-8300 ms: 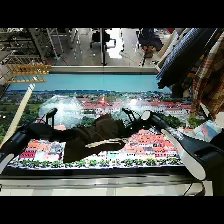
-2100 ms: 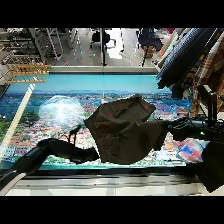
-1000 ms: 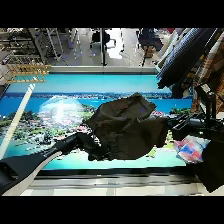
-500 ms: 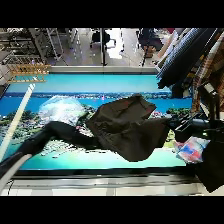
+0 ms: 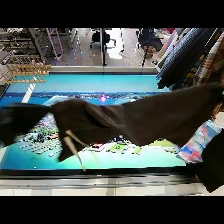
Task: Fold the clothes and pants, and hang the long-sleeved shirts on hangers.
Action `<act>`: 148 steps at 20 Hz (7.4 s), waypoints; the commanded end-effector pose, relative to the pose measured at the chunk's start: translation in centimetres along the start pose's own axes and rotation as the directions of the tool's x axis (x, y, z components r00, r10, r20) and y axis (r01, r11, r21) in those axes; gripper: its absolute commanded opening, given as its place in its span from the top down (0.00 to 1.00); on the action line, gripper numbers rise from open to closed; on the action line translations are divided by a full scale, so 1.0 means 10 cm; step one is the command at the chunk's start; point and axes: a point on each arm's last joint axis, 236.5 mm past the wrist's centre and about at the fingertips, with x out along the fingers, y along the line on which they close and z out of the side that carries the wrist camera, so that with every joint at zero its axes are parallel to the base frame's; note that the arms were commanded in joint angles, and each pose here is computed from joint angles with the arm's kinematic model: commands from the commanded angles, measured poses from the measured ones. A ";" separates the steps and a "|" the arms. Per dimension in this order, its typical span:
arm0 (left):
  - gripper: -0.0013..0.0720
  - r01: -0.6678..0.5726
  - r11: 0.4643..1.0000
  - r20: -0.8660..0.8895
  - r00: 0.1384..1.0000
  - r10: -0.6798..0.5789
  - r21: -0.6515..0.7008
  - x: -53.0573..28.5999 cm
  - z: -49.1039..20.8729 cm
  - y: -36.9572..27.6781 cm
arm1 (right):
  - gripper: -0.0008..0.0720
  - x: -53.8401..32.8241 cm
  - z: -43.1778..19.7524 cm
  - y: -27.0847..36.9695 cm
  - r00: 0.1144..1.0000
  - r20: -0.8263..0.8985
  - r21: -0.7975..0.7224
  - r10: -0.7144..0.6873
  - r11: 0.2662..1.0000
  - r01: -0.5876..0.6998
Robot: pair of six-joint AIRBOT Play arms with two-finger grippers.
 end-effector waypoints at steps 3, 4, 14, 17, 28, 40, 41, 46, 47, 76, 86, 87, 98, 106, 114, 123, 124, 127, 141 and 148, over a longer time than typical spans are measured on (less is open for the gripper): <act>0.98 -0.064 0.943 0.259 0.966 -0.024 0.326 -0.71 0.79 -1.09 | 0.97 -1.12 1.18 0.10 0.913 0.378 -0.117 -0.152 0.971 0.210; 0.98 -0.066 0.937 0.268 0.963 -0.030 0.344 -0.74 0.85 -1.15 | 0.97 -1.29 1.35 0.12 0.880 0.445 -0.084 -0.168 0.970 0.227; 0.98 -0.033 0.990 -0.166 0.986 0.010 -0.136 0.73 0.36 1.36 | 0.97 1.44 -0.59 -0.69 0.982 -0.167 0.341 0.084 0.940 -0.022; 0.98 -0.071 0.939 -0.316 0.948 -0.042 -0.338 1.43 -0.38 2.35 | 0.97 2.57 -1.95 -0.81 0.915 -0.353 0.499 0.193 0.866 0.010; 0.98 -0.244 0.692 -0.405 0.911 -0.077 -0.679 1.91 -1.55 3.97 | 0.97 2.89 -2.68 -0.32 0.766 -0.439 0.664 0.470 0.744 -0.076; 0.98 -0.517 0.628 -0.743 0.653 -0.151 -0.582 0.58 -2.54 4.38 | 0.97 1.14 -3.33 2.58 -0.035 -0.548 0.813 0.836 0.523 -0.255; 0.98 -0.527 0.621 -0.749 0.644 -0.153 -0.580 0.57 -2.61 4.42 | 0.95 1.18 -3.47 2.79 -0.010 -0.571 0.793 0.821 0.547 -0.268; 0.27 -0.526 0.565 -0.706 0.692 -0.150 -0.636 0.65 -2.53 4.46 | 0.30 1.75 -3.97 2.31 0.247 -0.682 0.713 0.688 0.702 0.013; 0.28 -0.495 0.562 -0.673 0.722 -0.158 -0.663 0.68 -2.43 4.44 | 0.27 1.85 -4.01 2.14 0.302 -0.650 0.749 0.697 0.656 0.096; 0.97 -0.344 0.879 -0.846 0.520 -0.116 -0.332 2.19 -3.40 3.23 | 0.98 2.30 -3.76 -0.06 0.641 -0.724 0.574 0.256 0.739 0.353; 0.98 -0.350 0.872 -0.808 0.584 -0.083 -0.343 1.89 -2.69 3.23 | 0.97 3.82 -2.83 2.32 0.606 -0.659 0.424 0.445 0.886 -0.188; 0.97 -0.347 0.873 -0.803 0.590 -0.082 -0.344 1.73 -2.51 3.20 | 0.97 3.94 -2.84 2.59 0.592 -0.660 0.398 0.463 0.884 -0.247; 0.78 -0.407 0.842 -0.765 0.644 -0.011 -0.354 1.13 -1.94 3.27 | 0.35 3.36 -2.50 0.73 0.578 -0.699 0.529 0.421 0.848 0.023; 0.65 -0.347 0.878 -0.795 0.603 -0.059 -0.328 1.60 -2.24 3.00 | 0.03 3.31 -3.47 1.38 0.463 -0.488 0.868 0.740 0.467 0.168; 0.65 -0.353 0.870 -0.810 0.580 -0.085 -0.344 1.63 -2.38 3.03 | 0.76 3.93 -3.23 1.72 0.620 -0.332 0.931 0.711 0.353 0.094; 0.65 -0.331 0.877 -0.819 0.563 -0.113 -0.349 1.66 -2.42 2.90 | 0.73 4.91 -1.21 1.54 0.968 0.093 0.730 0.232 0.645 -0.225; 0.65 -0.328 0.879 -0.818 0.564 -0.111 -0.346 1.68 -2.42 2.89 | 0.40 4.99 -1.20 1.60 0.970 0.107 0.725 0.218 0.651 -0.226; 0.65 -0.320 0.890 -0.806 0.586 -0.085 -0.326 1.83 -2.42 2.88 | 0.19 5.02 -1.55 1.82 0.942 0.003 0.697 0.335 0.675 -0.242; 0.97 -0.482 0.804 -0.860 0.505 -0.071 -0.349 2.06 -3.36 3.49 | 0.07 3.79 -3.58 1.10 0.502 -0.441 0.875 0.744 0.481 0.056; 0.97 -0.477 0.802 -0.872 0.477 -0.107 -0.359 1.98 -3.39 3.41 | 0.03 4.17 -3.84 1.34 0.522 -0.360 0.921 0.773 0.383 0.069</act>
